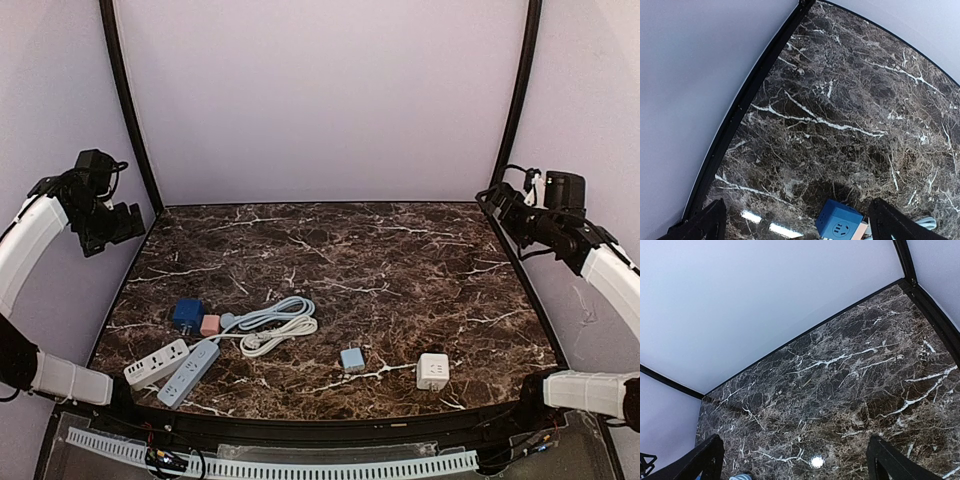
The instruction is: Insert the plug
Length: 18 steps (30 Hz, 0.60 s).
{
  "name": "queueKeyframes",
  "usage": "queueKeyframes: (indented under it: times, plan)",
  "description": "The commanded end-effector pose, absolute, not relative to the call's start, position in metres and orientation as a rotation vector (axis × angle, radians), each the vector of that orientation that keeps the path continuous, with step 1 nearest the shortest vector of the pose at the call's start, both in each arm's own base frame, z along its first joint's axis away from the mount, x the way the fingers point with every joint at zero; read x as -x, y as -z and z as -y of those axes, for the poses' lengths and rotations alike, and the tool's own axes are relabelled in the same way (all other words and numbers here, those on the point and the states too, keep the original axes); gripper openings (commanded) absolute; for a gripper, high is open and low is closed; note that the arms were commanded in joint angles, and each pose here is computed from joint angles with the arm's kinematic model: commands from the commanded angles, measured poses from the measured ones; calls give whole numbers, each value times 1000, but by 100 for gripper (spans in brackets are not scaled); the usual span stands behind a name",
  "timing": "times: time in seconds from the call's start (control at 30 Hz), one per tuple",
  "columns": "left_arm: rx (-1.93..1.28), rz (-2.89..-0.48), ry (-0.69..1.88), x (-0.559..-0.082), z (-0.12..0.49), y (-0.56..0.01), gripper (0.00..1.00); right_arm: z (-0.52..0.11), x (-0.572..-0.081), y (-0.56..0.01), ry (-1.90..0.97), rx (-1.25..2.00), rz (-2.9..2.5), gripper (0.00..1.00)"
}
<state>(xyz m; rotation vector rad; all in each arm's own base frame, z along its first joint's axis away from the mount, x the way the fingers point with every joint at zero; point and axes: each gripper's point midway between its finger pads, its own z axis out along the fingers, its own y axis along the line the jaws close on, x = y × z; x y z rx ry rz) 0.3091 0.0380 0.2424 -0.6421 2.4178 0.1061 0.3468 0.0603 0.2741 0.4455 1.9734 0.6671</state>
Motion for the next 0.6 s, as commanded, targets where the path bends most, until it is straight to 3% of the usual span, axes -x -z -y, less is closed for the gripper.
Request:
queueKeyframes:
  times: [0.0,0.23,0.57]
  plan:
    - [636,-2528,-63,-283,-28,-239,98,-61,-332,-263,-676,-465,-2024,99]
    - [460,-2641,-19,-269,1,-231,89,-63,-318,-255,-708,-485,-2047,99]
    - [-37,-2720,96,-257,93,-225,87,-67,-302,-251,-720,-447,-2069,99]
